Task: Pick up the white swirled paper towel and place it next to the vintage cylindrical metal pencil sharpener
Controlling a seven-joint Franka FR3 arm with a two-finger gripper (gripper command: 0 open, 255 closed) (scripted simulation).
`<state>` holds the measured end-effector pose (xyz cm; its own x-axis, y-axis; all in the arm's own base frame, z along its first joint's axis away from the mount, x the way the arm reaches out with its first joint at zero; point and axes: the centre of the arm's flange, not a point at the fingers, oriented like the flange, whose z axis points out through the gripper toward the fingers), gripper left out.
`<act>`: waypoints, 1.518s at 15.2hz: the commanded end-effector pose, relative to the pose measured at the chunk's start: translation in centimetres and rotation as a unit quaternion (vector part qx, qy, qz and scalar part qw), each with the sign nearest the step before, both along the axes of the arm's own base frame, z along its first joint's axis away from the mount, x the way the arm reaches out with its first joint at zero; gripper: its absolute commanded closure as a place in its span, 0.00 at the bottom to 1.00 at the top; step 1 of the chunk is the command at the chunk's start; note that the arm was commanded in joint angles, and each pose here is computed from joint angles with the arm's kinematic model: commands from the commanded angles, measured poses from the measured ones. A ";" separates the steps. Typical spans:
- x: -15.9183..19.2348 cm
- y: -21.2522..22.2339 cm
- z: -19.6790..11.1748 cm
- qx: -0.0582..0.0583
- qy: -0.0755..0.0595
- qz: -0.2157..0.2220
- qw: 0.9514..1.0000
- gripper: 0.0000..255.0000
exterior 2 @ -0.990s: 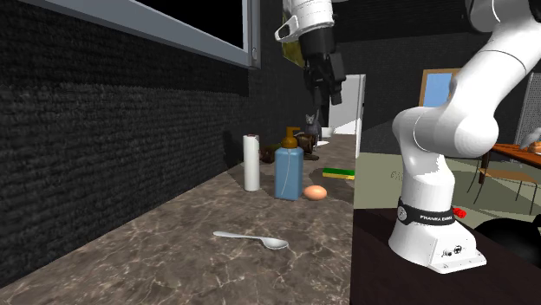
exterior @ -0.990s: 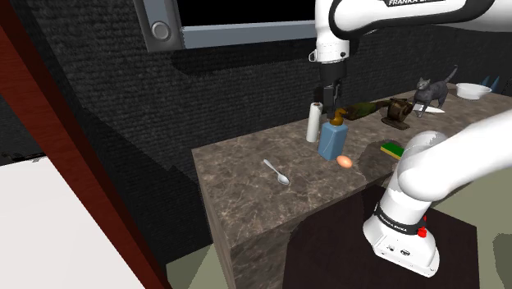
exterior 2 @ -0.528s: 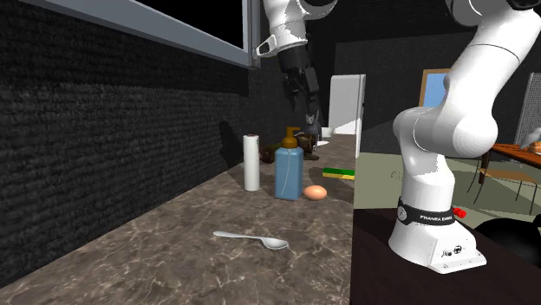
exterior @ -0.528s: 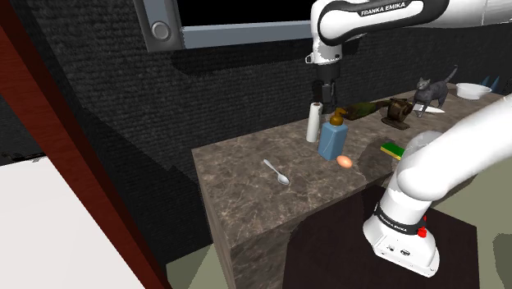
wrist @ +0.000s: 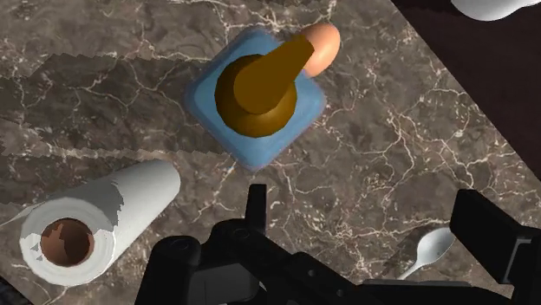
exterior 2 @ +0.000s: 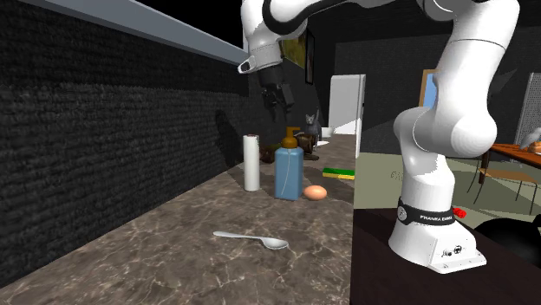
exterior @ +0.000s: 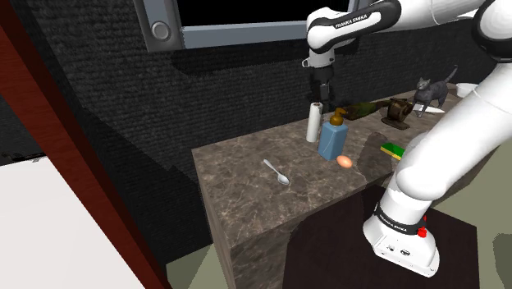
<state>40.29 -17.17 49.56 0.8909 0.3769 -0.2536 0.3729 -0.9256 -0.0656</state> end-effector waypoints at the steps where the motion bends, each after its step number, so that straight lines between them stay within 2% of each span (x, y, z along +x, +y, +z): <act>1: 1.6 -1.9 -0.7 0.000 0.003 0.014 1.000 0.00; 13: 11.6 -13.0 -5.4 0.005 0.021 0.091 0.996 0.00; 20: 10.5 -13.2 -8.9 0.005 0.021 0.091 0.996 0.00; 23: 10.4 -13.3 -9.2 0.005 0.021 0.091 0.996 0.00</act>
<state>50.74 -30.42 40.50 0.7967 0.5329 -0.2852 0.5304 -0.8426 -0.0929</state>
